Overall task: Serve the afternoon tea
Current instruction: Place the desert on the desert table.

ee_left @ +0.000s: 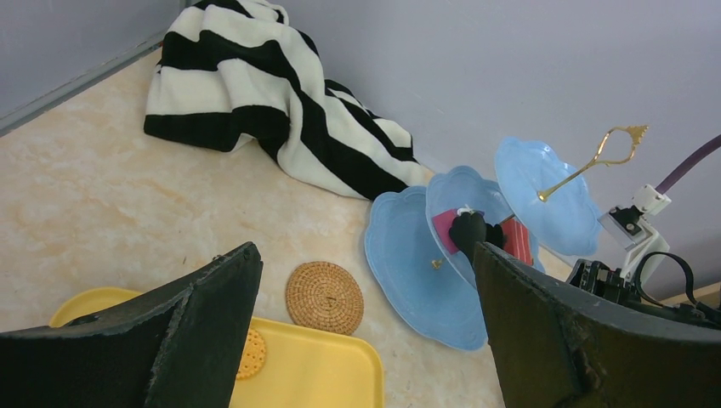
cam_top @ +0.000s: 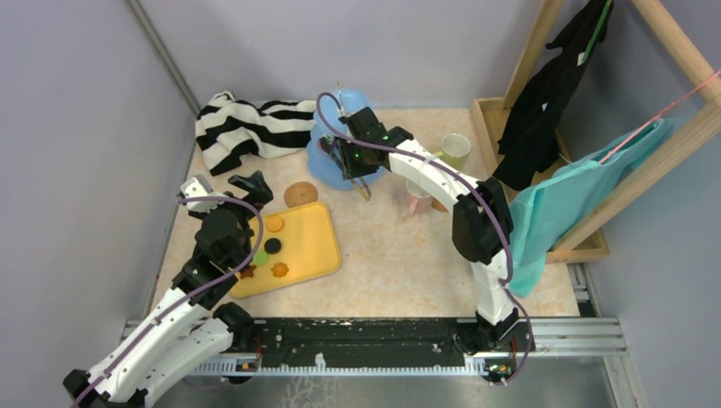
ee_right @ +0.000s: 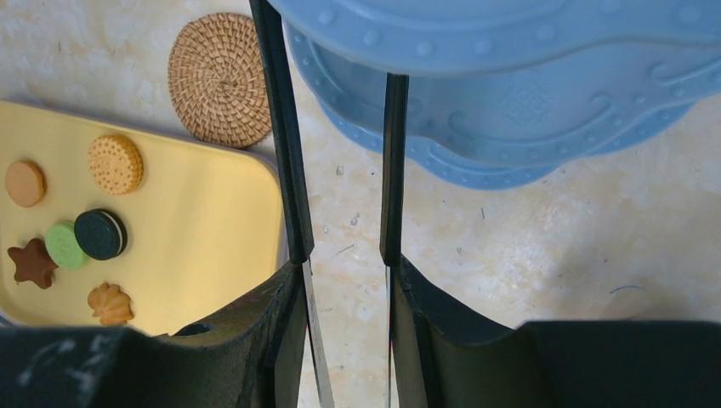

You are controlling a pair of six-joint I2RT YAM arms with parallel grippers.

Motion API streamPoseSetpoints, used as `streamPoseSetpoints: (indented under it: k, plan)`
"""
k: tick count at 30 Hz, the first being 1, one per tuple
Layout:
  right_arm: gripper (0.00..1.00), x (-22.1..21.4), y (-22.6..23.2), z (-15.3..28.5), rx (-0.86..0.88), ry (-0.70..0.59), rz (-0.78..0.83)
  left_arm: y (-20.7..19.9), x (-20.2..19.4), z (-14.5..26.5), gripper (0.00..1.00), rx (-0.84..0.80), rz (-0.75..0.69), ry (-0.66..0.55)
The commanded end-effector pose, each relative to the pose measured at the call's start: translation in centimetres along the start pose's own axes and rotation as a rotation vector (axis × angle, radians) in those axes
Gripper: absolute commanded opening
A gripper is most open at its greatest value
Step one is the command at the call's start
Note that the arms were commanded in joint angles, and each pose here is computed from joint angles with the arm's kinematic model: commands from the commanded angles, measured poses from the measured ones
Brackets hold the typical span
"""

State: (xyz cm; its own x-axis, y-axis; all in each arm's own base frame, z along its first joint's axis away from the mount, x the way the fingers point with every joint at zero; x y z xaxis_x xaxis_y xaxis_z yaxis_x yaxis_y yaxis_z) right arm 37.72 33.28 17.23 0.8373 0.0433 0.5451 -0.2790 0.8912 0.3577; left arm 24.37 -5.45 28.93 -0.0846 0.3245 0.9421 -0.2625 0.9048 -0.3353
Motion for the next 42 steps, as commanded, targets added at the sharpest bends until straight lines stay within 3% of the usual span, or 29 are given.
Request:
streamPoseSetpoints:
  k: [1,15,28,36,42]
  plan:
    - [0.37,2.6,1.2,3.4,0.051,-0.111,0.007,-0.2,1.1,0.0,0.99,-0.005,0.016,-0.021]
    - [0.40,2.6,1.3,4.0,0.068,-0.123,0.005,-0.3,1.3,-0.1,0.99,0.002,0.003,-0.017]
    - [0.40,1.6,1.4,7.3,0.120,-0.171,0.008,-0.6,1.2,-0.4,0.99,0.012,-0.021,-0.002]
    - [0.40,-1.3,3.5,10.5,0.159,-0.200,0.094,0.2,2.3,-0.2,0.99,0.056,-0.071,-0.008]
    - [0.39,-5.9,5.6,10.8,0.196,-0.158,0.172,1.4,3.2,0.5,0.99,0.072,-0.083,-0.025]
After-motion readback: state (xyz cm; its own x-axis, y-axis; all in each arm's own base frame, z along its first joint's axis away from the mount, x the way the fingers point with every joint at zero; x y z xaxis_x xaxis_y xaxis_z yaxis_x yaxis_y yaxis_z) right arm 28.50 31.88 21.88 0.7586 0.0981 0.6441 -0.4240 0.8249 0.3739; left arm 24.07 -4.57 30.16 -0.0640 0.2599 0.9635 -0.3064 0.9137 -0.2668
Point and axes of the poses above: each gripper's point midway between its finger pads, its own z axis back along the fingers, its own y axis along the line the jaws close on, x = y × z, the point moved 3 cm from there along z, back along the fingers, and after that the axes turned 12 degrees about -z, right-handed, at the moved point
